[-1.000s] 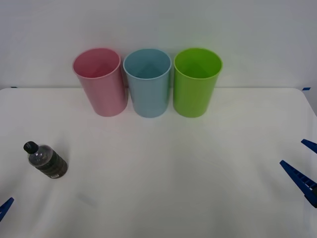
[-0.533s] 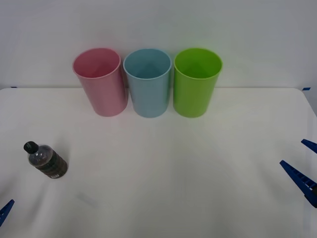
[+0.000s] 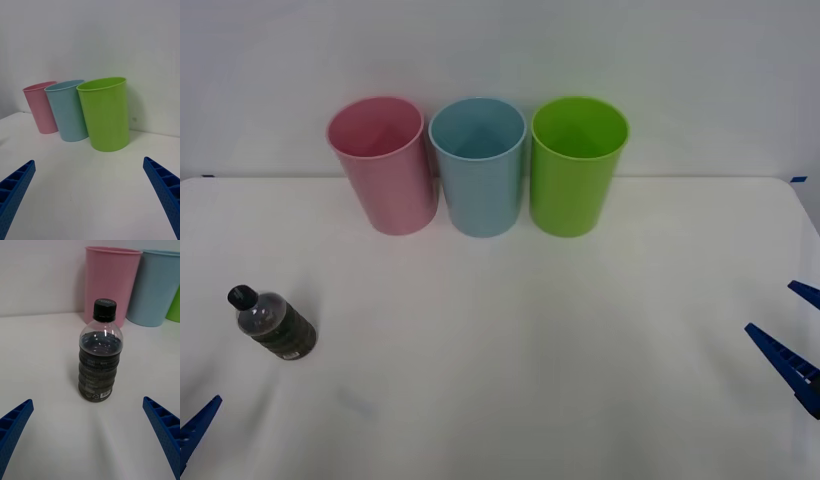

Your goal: Grasp the object on the table and drop it into the matching bin: aluminum can to the light blue bin, PET bottle to the pink bin.

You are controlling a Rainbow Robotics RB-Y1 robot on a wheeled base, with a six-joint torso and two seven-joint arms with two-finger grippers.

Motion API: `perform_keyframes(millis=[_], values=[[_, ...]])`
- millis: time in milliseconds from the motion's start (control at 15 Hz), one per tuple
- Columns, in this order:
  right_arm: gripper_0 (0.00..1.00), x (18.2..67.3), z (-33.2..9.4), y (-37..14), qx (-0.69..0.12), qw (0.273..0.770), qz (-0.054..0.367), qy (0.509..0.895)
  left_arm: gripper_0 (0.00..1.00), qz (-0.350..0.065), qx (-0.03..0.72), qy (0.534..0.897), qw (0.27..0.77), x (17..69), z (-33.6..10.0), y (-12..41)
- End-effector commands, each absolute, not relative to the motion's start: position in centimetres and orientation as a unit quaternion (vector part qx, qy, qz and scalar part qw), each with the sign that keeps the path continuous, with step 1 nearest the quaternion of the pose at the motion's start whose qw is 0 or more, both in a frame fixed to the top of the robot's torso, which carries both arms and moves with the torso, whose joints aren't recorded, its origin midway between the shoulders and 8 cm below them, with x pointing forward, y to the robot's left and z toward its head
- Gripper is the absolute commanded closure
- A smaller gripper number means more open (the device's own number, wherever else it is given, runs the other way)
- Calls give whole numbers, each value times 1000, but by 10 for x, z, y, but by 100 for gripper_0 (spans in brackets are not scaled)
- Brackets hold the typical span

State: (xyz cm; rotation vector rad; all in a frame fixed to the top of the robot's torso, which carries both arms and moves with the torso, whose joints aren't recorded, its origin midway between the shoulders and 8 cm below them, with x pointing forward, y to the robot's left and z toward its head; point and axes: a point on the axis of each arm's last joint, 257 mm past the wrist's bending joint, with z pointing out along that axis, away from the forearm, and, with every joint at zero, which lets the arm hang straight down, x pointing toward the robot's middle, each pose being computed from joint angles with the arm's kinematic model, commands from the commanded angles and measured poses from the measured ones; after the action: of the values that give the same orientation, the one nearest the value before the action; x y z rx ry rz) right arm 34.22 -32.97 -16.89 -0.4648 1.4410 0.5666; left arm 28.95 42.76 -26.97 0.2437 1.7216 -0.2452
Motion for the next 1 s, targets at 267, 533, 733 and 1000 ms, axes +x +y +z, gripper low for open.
perform_keyframes(millis=[267, 533, 733, 1000], values=[[0, 342, -169, -330, -208, 691, 253, 645, 0, -117, 108, 755, 636, 310, -280, 411], [0, 342, -169, -330, -208, 691, 253, 645, 0, -116, 112, 752, 639, 334, -288, 410], [0, 342, -169, -330, -208, 691, 253, 645, 0, -121, 116, 752, 637, 347, -295, 405], [0, 342, -169, -330, -208, 691, 253, 645, 0, -128, 118, 749, 640, 364, -299, 395]])
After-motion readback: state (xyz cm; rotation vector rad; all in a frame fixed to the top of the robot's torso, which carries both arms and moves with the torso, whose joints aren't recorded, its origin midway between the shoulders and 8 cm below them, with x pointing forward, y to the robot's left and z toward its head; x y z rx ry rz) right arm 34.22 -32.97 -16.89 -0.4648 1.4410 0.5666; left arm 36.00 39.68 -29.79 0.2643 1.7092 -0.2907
